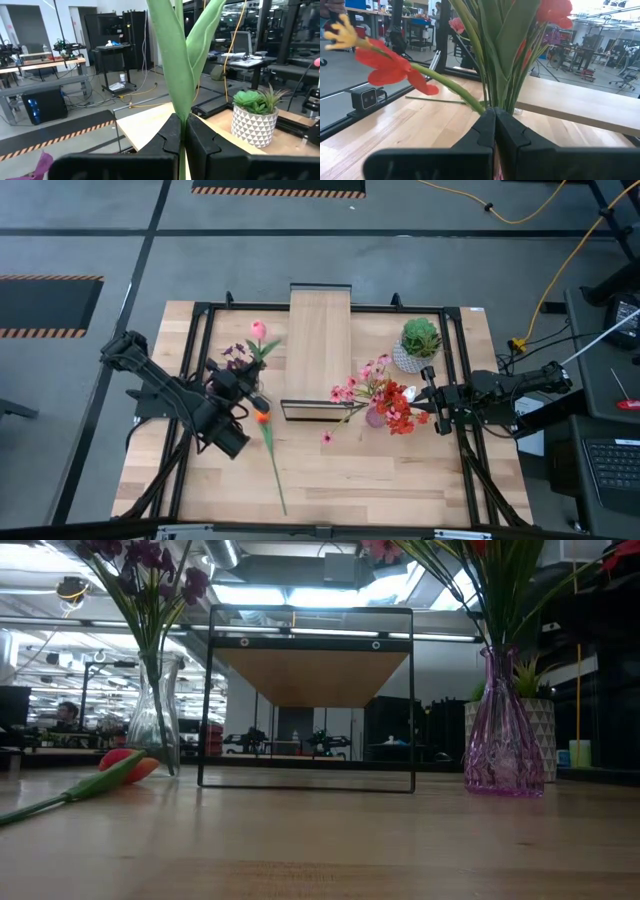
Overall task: Pick and place flowers into a vace then onto a shelf
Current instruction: Put the pink tulip into the transparent vase
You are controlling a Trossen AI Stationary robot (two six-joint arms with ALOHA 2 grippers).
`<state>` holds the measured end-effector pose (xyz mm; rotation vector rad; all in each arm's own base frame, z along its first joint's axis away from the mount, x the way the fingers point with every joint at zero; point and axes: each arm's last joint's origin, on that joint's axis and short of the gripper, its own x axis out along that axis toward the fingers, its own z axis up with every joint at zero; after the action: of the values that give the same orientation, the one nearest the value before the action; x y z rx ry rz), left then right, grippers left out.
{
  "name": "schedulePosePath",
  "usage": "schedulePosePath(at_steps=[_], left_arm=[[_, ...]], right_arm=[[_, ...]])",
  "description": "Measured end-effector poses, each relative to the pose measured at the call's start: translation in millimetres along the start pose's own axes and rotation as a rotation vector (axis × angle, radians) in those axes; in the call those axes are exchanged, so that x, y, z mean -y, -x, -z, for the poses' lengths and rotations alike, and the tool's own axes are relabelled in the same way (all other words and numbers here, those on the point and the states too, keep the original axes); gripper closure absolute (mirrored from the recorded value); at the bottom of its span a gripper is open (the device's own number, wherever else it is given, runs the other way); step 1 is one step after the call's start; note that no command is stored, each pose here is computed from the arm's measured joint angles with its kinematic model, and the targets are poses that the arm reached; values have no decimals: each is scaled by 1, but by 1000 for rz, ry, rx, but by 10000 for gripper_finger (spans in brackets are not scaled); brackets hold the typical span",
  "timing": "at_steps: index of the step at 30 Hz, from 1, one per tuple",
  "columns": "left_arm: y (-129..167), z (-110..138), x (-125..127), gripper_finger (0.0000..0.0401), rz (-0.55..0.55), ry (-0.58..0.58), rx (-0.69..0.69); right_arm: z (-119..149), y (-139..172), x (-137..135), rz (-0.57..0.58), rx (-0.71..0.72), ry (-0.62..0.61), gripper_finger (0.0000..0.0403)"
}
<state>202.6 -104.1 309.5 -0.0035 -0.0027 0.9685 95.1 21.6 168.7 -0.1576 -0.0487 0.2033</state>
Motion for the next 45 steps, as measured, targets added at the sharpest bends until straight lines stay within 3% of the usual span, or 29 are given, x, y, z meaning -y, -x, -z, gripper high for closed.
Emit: schedulePosePath(at_steps=[13, 23, 35, 45], left_arm=[[-5, -2, -3, 397, -21, -7, 0], [-7, -6, -7, 397, -30, 52, 0], [-13, -5, -8, 397, -58, -13, -1], [-17, 36, -12, 397, -79, 22, 1]], right_arm=[[0, 0, 0, 2, 0, 3, 393], [0, 0, 0, 8, 1, 3, 393], [0, 0, 0, 9, 0, 3, 393], [0, 0, 0, 8, 0, 1, 393]])
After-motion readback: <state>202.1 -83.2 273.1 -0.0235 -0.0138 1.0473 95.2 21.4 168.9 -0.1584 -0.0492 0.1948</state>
